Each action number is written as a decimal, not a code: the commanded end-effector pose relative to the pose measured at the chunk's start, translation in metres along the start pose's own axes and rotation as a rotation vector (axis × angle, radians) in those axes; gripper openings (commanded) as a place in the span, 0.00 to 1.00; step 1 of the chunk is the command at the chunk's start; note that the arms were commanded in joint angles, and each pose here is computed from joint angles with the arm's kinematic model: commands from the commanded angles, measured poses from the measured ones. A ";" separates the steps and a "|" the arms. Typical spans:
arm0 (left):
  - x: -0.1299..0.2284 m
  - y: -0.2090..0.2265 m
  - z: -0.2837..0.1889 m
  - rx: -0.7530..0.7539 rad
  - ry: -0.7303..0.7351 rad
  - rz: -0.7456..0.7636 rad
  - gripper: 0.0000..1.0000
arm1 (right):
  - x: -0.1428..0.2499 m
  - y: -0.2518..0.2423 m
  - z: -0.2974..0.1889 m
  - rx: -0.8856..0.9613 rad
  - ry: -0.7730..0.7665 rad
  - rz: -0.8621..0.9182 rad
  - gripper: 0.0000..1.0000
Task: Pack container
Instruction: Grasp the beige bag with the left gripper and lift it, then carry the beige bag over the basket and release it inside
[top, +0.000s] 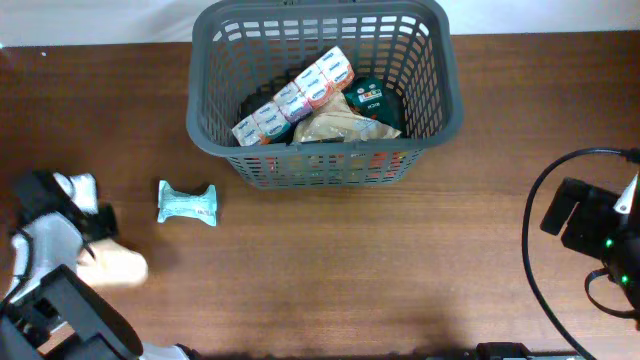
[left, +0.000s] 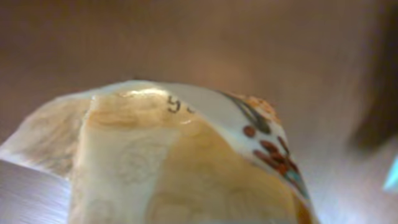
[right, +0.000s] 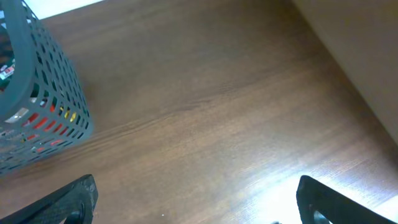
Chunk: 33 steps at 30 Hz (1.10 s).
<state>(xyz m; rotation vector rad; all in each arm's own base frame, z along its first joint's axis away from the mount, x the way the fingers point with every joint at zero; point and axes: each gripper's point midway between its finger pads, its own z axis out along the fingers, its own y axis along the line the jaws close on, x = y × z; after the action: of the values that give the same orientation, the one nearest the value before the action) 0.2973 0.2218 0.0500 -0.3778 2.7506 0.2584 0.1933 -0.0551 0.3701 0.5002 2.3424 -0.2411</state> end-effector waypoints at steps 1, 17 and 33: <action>-0.124 0.021 -0.083 -0.005 -0.363 0.049 0.01 | -0.004 -0.002 -0.002 0.015 -0.021 -0.004 0.99; -0.325 -0.115 -0.315 0.461 -1.031 0.275 0.02 | 0.000 0.001 -0.001 -0.006 -0.005 -0.007 0.99; -0.214 -0.351 -0.385 1.163 -0.844 0.814 0.01 | 0.005 0.001 -0.001 -0.005 0.017 -0.014 0.99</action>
<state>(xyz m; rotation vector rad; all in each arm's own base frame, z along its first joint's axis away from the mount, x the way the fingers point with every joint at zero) 0.5131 -0.0877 0.4124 0.6407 1.8081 -0.7720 0.1894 -0.0545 0.3666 0.4989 2.3648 -0.2436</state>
